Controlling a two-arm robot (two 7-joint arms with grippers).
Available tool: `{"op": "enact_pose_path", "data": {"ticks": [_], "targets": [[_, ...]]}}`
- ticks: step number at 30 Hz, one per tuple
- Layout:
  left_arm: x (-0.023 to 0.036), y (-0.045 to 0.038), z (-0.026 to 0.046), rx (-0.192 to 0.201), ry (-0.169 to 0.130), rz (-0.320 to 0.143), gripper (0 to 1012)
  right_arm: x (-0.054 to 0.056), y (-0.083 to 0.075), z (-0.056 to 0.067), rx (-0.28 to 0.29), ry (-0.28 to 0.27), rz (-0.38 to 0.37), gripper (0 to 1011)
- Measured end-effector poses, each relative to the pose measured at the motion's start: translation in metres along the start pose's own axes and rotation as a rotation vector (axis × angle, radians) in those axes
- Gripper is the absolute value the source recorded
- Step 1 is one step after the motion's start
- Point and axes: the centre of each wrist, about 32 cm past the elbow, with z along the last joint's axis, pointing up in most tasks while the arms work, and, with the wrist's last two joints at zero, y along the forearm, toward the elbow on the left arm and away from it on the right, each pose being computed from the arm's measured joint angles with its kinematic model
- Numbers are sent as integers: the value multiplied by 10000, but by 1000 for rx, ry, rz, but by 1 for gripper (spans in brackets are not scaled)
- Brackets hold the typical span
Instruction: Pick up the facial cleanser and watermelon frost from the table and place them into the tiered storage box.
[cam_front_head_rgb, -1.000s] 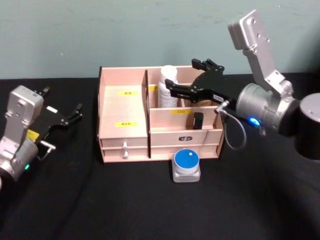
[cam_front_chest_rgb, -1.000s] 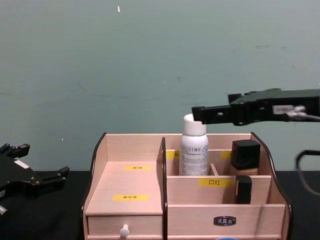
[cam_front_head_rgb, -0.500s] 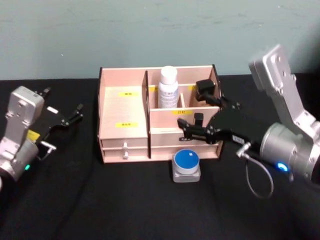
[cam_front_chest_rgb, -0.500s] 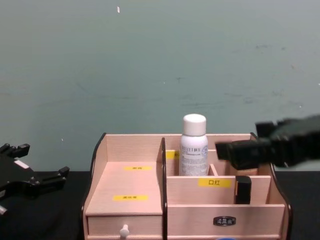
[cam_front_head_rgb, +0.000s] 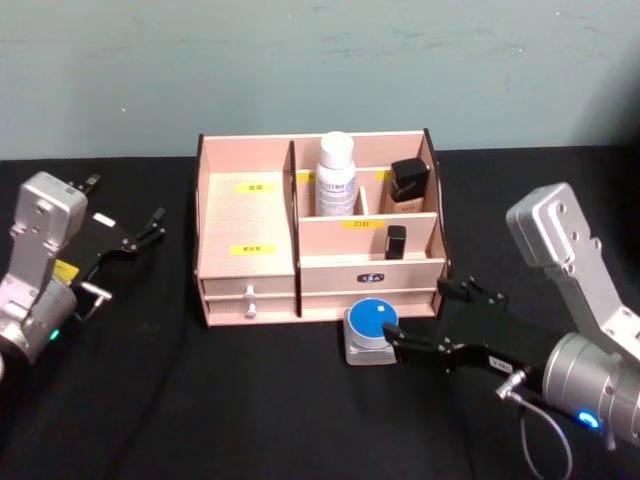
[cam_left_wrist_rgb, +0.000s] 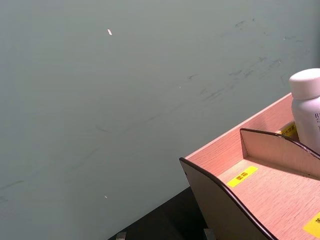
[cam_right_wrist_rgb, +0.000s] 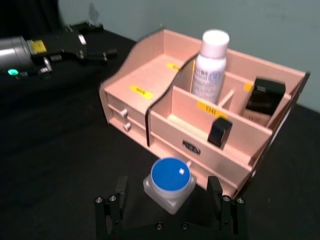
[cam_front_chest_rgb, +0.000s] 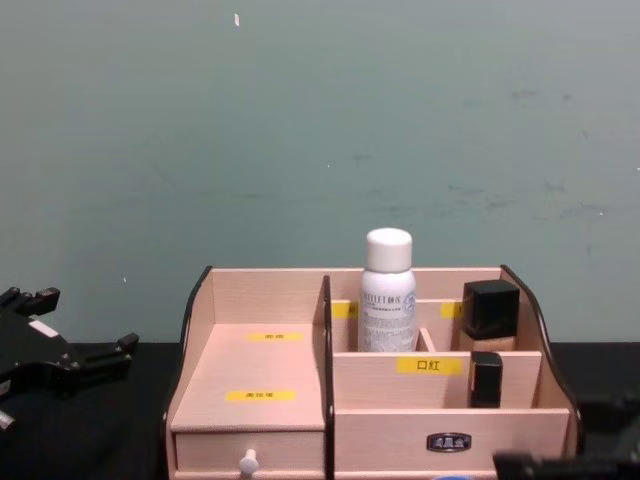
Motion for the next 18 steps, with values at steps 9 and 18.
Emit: {"op": "enact_pose_path", "data": {"ticks": [9, 18], "targets": [[0, 0, 0, 0, 0, 0, 1001, 1, 98, -181, -70, 27, -18, 1000], [0, 0, 0, 0, 0, 0, 1001, 11, 249, -250, -106, 36, 1, 1000]]}}
